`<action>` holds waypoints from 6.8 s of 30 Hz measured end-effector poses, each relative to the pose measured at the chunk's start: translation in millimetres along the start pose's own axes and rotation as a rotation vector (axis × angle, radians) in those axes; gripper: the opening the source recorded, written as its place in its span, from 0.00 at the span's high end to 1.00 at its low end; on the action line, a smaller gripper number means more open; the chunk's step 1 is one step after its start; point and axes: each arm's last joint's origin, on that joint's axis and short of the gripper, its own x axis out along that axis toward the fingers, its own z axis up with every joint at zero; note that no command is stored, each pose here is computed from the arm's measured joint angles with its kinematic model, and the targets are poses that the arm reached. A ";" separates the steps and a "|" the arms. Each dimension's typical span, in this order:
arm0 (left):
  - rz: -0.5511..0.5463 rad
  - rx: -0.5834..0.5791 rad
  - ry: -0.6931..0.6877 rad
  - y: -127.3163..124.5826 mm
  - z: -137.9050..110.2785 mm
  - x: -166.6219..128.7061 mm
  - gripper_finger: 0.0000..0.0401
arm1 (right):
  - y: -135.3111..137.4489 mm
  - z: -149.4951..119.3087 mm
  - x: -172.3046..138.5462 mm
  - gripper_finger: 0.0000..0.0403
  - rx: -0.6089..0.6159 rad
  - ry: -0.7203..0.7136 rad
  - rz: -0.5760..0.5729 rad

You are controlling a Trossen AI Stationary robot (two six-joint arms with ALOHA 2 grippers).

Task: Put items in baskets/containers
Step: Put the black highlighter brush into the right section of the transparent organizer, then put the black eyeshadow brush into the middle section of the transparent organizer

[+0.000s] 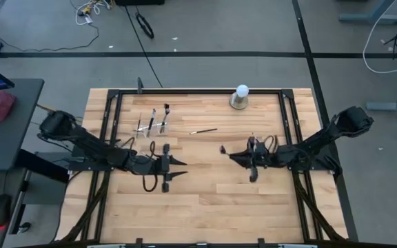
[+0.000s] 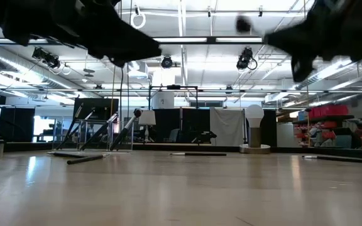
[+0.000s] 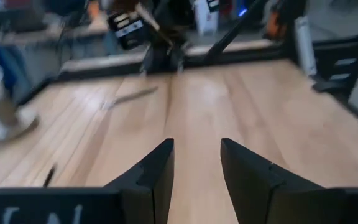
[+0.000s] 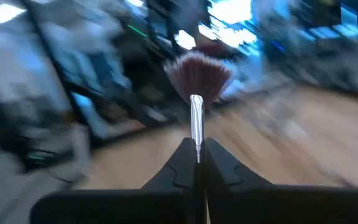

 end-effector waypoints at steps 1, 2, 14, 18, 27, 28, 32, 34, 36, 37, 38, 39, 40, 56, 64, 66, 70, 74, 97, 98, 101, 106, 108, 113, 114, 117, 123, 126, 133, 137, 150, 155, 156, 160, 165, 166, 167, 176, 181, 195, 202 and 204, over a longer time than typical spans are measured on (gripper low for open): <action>-0.010 0.013 -0.033 -2.1 -0.9 3.8 0.66 | 6.0 4.8 2.5 0.98 -0.017 -0.022 0.044; -0.017 0.019 -0.074 -3.7 -1.2 7.4 0.66 | 11.7 8.8 5.8 0.98 -0.035 -0.030 0.086; -0.173 0.114 -0.374 -0.4 34.2 47.7 0.51 | 57.8 27.5 59.8 0.98 -0.189 -0.044 0.422; -0.289 0.239 -0.466 -7.3 56.1 53.1 0.39 | 64.4 21.6 73.0 0.97 -0.200 -0.025 0.465; -0.324 0.330 -0.407 -21.0 80.5 67.2 0.37 | 69.9 24.3 80.1 0.97 -0.198 -0.067 0.515; -0.328 0.332 -0.409 -21.6 81.4 68.4 0.38 | 70.0 24.3 80.0 0.97 -0.198 -0.068 0.515; -0.361 0.352 -0.432 -25.6 85.0 75.5 0.45 | 70.0 24.4 80.0 0.97 -0.201 -0.070 0.515; -0.364 0.352 -0.432 -27.1 85.6 78.3 0.50 | 69.8 24.1 80.0 0.97 -0.202 -0.067 0.515; -0.363 0.351 -0.439 -28.1 87.9 81.0 0.54 | 69.8 23.9 79.9 0.97 -0.202 -0.065 0.514; -0.358 0.349 -0.446 -28.3 89.5 82.5 0.56 | 69.8 23.9 80.0 0.97 -0.202 -0.065 0.514; -0.358 0.350 -0.444 -28.5 89.6 83.0 0.58 | 69.7 23.9 80.0 0.97 -0.202 -0.065 0.514; -0.359 0.350 -0.442 -28.6 89.7 83.2 0.60 | 69.7 23.9 80.0 0.97 -0.202 -0.065 0.514; -0.358 0.350 -0.443 -28.6 90.0 83.3 0.62 | 69.8 23.8 79.9 0.97 -0.202 -0.064 0.514; -0.334 0.273 -0.379 -30.3 93.0 77.8 0.95 | 65.5 19.0 79.0 0.81 -0.189 0.060 0.411; 0.054 0.256 -0.027 -20.4 110.5 29.1 0.95 | 50.1 19.7 66.7 0.71 -0.175 0.270 0.079; 0.179 0.233 0.069 -7.5 112.8 13.8 0.95 | 49.0 19.2 66.7 0.70 -0.169 0.270 0.048; 0.376 0.149 0.242 31.7 110.4 -11.3 0.95 | 48.5 17.3 67.3 0.70 -0.173 0.274 0.038; 0.510 0.047 0.393 79.2 103.8 -30.2 0.95 | 48.7 17.4 67.3 0.72 -0.172 0.272 0.039; 0.612 -0.374 0.468 207.2 15.5 -40.6 0.92 | 51.5 16.8 66.0 0.75 -0.176 0.274 0.051; 0.608 -0.393 0.458 207.3 11.7 -40.8 0.92 | 51.5 16.8 66.0 0.75 -0.176 0.274 0.051; 0.610 -0.438 0.442 207.2 0.8 -42.0 0.92 | 51.5 16.8 66.1 0.75 -0.176 0.273 0.051; 0.629 -0.464 0.451 208.0 -9.3 -44.8 0.92 | 51.6 17.0 66.1 0.75 -0.175 0.272 0.051; 0.629 -0.464 0.452 207.5 -11.8 -45.1 0.91 | 51.6 17.0 66.1 0.75 -0.175 0.272 0.051; 0.633 -0.464 0.455 207.3 -13.2 -45.3 0.87 | 51.6 17.0 66.1 0.75 -0.175 0.272 0.051; 0.634 -0.463 0.455 207.3 -13.3 -45.4 0.86 | 51.6 17.0 66.1 0.75 -0.175 0.272 0.051; 0.642 -0.460 0.454 207.5 -13.2 -45.4 0.84 | 51.6 17.0 66.1 0.75 -0.175 0.272 0.052; 0.674 -0.461 0.447 211.5 -13.3 -47.2 0.78 | 51.7 17.1 66.2 0.75 -0.176 0.272 0.052; 0.685 -0.455 0.412 215.2 -9.9 -47.2 0.74 | 51.4 16.4 66.1 0.75 -0.180 0.281 0.049; 0.521 -0.414 0.360 211.4 27.8 -42.4 0.73 | 36.3 1.0 61.5 0.75 -0.180 0.452 -0.091; 0.356 -0.368 0.296 191.1 51.0 -35.2 0.76 | 20.9 -7.8 49.3 0.75 -0.146 0.584 -0.301; 0.158 -0.172 0.232 90.1 57.3 -4.0 0.83 | -13.2 14.4 -11.4 0.64 -0.056 0.742 -0.788; 0.127 -0.148 0.189 66.1 53.6 9.4 0.83 | -23.4 4.1 -27.9 0.58 -0.012 0.761 -0.891; 0.117 -0.145 0.191 62.6 51.5 12.3 0.83 | -26.4 -0.5 -31.9 0.58 0.000 0.764 -0.911; 0.089 -0.133 0.206 51.2 41.9 22.4 0.83 | -43.4 -20.0 -51.2 0.57 0.080 0.716 -1.050; 0.069 -0.123 0.236 41.3 29.9 32.2 0.83 | -66.4 -41.1 -71.4 0.58 0.141 0.599 -1.174; 0.067 -0.122 0.239 40.2 28.5 33.5 0.83 | -69.9 -45.5 -73.5 0.58 0.146 0.588 -1.168; 0.065 -0.119 0.246 39.1 26.8 34.3 0.83 | -73.3 -50.1 -75.7 0.58 0.145 0.581 -1.155; 0.063 -0.125 0.230 37.6 25.7 37.3 0.83 | -89.0 -72.1 -84.4 0.64 0.125 0.450 -0.991; 0.062 -0.129 0.217 37.7 27.0 37.7 0.83 | -89.7 -74.1 -85.0 0.77 0.089 0.479 -0.988; 0.062 -0.129 0.218 37.7 26.9 37.6 0.83 | -86.5 -75.2 -74.1 0.98 -0.006 0.548 -0.980; 0.051 -0.128 0.219 35.9 25.9 38.5 0.83 | -68.0 -64.6 -45.6 0.99 0.068 0.543 -0.800; 0.039 -0.116 0.229 34.6 22.8 40.6 0.83 | -62.0 -59.7 -37.2 0.99 0.058 0.483 -0.729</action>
